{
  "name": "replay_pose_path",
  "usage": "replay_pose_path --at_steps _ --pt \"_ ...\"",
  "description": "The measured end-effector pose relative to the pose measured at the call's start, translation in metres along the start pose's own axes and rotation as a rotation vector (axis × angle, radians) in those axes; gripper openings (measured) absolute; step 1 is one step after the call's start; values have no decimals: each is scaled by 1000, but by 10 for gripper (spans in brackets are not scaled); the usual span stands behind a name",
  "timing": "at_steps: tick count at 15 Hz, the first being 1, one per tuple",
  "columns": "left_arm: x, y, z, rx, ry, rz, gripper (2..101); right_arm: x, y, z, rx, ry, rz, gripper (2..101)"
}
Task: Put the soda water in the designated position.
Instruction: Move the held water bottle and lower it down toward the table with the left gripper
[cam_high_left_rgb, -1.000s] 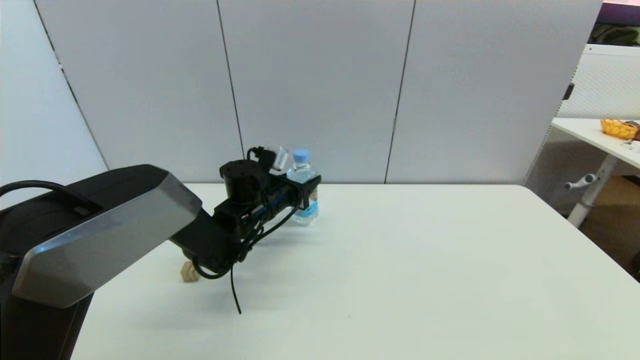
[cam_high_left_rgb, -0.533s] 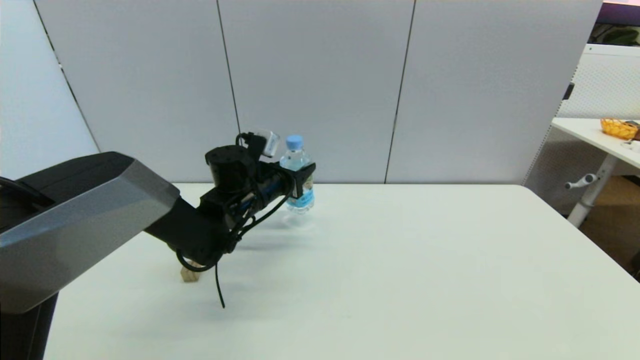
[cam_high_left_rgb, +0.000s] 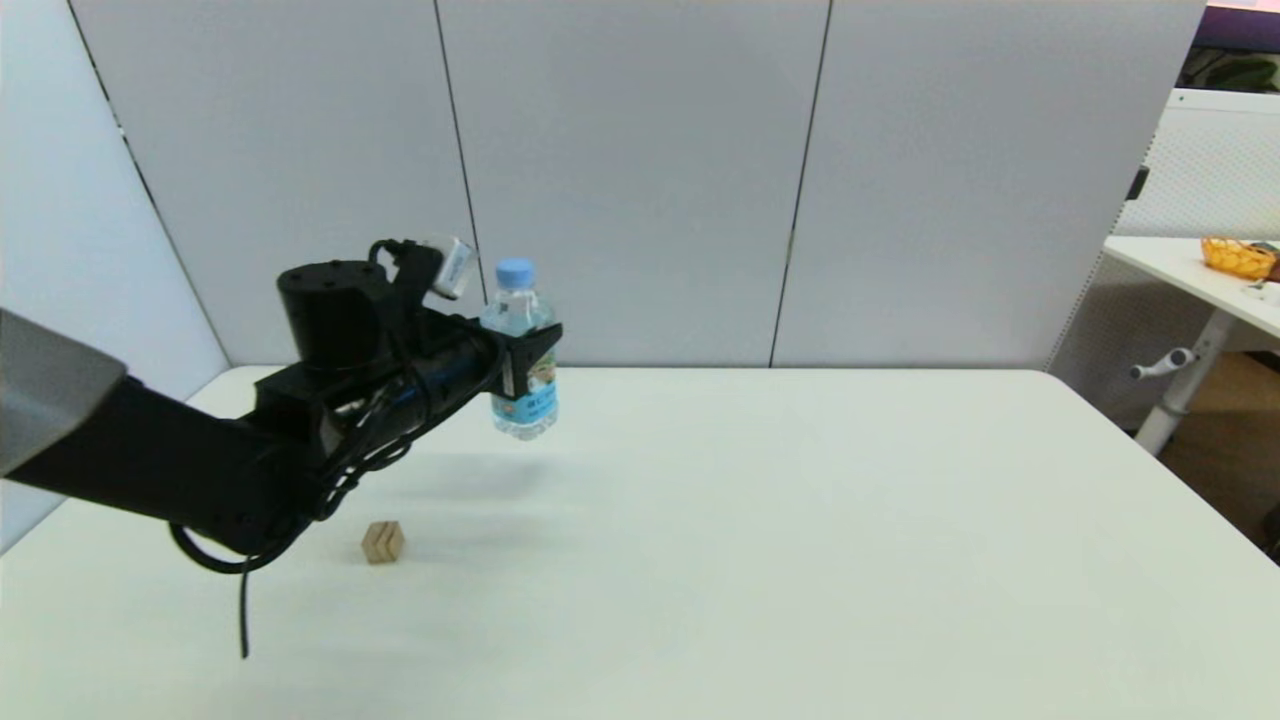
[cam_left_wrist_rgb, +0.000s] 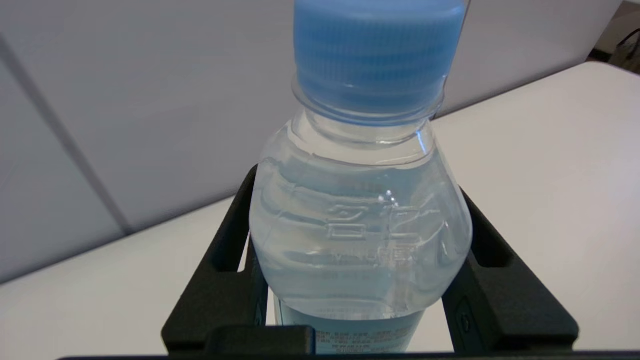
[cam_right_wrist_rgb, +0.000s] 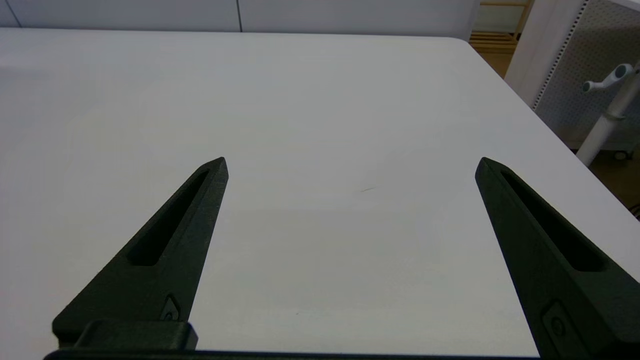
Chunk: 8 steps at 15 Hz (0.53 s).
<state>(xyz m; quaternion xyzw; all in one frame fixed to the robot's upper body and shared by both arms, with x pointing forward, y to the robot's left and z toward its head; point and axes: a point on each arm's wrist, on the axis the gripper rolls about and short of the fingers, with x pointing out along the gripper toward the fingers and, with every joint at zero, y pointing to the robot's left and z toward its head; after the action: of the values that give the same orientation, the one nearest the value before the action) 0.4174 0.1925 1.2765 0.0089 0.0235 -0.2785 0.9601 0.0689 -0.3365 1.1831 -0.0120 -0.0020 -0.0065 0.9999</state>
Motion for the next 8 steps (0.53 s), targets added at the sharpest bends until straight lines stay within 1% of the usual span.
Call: replay_pose_path --at_steps 3,5,8 --pt "-45 7 0 9 53 54 531 0 0 0 0 0 0 980" --pt "-75 14 -1 33 70 103 531 0 0 0 0 0 -1 980" --pt "-108 14 -3 35 79 135 531 0 0 0 0 0 0 980"
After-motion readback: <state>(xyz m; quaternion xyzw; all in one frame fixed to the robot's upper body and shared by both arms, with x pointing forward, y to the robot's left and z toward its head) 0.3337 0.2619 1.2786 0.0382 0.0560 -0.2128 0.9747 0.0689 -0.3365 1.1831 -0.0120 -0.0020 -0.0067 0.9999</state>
